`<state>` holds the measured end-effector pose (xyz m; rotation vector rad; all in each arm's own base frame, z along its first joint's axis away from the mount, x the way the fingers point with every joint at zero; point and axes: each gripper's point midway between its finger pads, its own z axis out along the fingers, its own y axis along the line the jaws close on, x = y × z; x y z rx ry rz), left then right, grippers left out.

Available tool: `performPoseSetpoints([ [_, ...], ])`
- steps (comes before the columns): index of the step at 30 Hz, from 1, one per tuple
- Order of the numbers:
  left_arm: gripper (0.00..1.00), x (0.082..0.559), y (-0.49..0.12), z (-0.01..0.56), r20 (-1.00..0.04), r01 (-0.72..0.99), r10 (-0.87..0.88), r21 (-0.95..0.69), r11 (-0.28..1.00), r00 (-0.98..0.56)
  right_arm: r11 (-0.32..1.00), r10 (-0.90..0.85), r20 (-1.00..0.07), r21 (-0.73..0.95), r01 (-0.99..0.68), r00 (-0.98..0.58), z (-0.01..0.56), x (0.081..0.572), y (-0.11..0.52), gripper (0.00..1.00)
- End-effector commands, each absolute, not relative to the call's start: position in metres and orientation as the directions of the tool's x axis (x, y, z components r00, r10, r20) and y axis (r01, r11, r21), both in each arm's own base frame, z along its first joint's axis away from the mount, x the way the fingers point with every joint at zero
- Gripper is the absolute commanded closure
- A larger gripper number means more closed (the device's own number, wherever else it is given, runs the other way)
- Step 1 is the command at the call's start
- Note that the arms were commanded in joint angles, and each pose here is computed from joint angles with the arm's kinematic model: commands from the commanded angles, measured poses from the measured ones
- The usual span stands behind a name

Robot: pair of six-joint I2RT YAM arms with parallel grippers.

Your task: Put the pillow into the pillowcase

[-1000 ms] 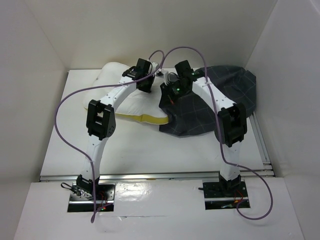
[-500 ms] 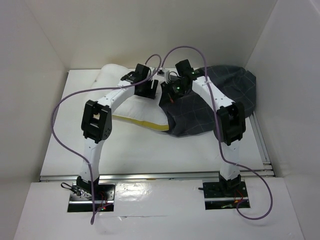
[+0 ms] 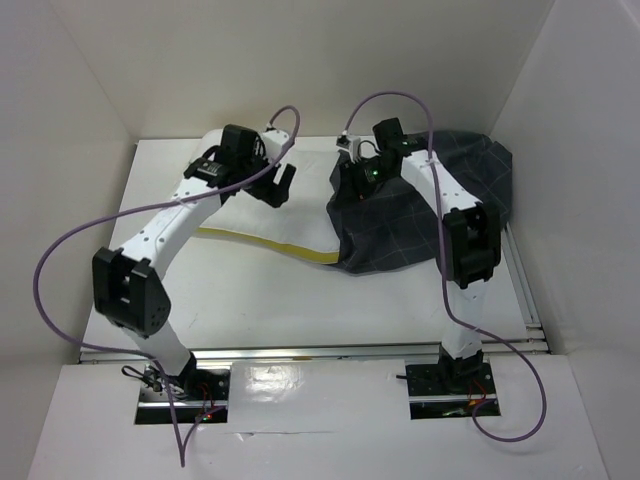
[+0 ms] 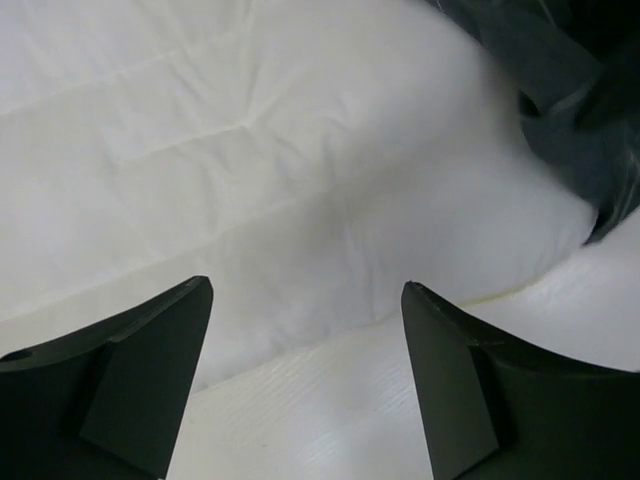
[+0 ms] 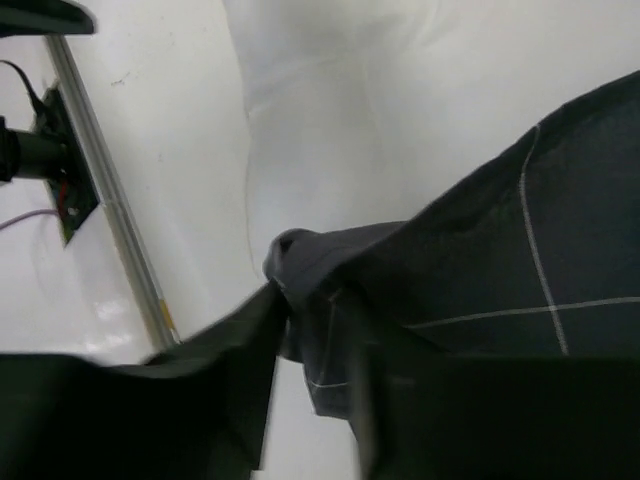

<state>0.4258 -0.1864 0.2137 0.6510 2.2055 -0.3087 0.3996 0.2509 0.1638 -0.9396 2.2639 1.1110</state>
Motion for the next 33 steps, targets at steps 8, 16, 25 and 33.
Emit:
performPoseSetpoints([
  [8,0.10,0.395,-0.162,0.193,-0.686,0.697,0.624,0.235,0.677,-0.375,0.496,-0.340,-0.721,0.408,-0.767,-0.604,0.214,0.382,0.206,0.41],
  [16,0.10,0.418,-0.162,0.189,-0.706,0.653,0.611,0.278,0.705,-0.358,0.529,-0.387,-0.710,0.352,-0.773,-0.588,0.204,0.325,0.191,0.41],
  [25,0.10,0.439,-0.174,0.182,-0.703,0.652,0.611,0.275,0.707,-0.365,0.585,-0.428,-0.669,0.307,-0.750,-0.608,0.158,0.305,0.201,0.41],
  [33,0.10,0.444,-0.174,0.178,-0.706,0.644,0.609,0.284,0.711,-0.361,0.658,-0.340,-0.699,0.301,-0.690,-0.629,0.156,0.321,0.208,0.42],
])
